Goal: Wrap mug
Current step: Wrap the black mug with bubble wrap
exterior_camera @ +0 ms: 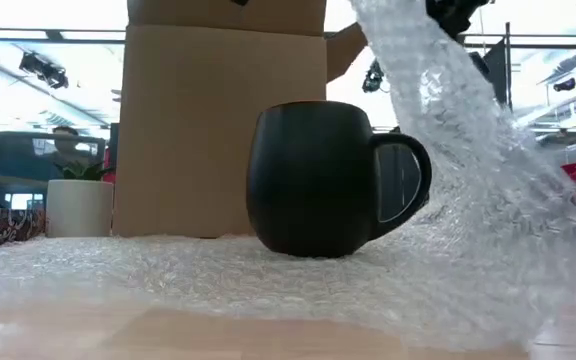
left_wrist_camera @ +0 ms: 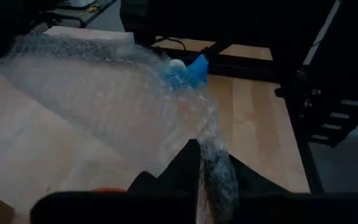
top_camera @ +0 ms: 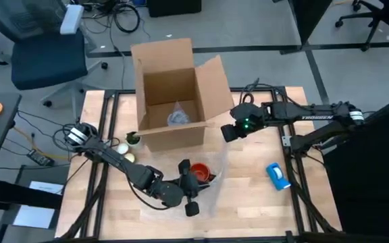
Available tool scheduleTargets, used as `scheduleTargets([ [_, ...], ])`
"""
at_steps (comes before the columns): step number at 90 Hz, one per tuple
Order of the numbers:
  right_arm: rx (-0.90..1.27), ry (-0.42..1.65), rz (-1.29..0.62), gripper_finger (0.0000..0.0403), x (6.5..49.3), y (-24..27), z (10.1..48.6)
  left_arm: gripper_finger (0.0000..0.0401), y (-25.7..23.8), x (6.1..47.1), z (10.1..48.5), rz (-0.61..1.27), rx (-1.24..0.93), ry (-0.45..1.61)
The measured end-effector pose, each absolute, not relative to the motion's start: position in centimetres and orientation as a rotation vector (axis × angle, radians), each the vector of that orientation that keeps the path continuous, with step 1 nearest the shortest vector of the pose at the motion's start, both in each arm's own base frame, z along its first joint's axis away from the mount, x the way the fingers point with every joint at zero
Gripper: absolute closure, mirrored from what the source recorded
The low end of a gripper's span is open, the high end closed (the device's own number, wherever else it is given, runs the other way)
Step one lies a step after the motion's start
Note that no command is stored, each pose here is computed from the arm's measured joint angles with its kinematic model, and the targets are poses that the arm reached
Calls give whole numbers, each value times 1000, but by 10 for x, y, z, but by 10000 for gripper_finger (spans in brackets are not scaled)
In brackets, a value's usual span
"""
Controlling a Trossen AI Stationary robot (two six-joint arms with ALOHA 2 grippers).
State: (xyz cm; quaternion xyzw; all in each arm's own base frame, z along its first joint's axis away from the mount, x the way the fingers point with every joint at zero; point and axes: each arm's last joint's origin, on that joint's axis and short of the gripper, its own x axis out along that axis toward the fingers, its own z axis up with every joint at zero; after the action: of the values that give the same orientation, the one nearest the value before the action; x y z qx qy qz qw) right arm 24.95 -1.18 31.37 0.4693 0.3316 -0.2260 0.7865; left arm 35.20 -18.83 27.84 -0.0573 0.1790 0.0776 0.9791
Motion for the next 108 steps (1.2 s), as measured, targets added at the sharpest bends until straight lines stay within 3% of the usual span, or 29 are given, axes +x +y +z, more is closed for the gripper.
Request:
scheduleTargets([
  [25, 883, 741, -399, 403, 250, 3, 315, 401, -191, 353, 281, 82, -113, 356],
  [45, 981, 792, -491, 403, 234, 2, 315, 401, -195, 356, 289, -32, -107, 289],
  [69, 1128, 709, -391, 403, 238, 5, 327, 401, -195, 356, 289, -42, -82, 292],
  [86, 1013, 601, -260, 403, 247, 15, 337, 401, -196, 356, 288, -61, -57, 300],
  [108, 922, 589, -298, 403, 246, 18, 336, 401, -199, 353, 298, -149, -66, 262],
])
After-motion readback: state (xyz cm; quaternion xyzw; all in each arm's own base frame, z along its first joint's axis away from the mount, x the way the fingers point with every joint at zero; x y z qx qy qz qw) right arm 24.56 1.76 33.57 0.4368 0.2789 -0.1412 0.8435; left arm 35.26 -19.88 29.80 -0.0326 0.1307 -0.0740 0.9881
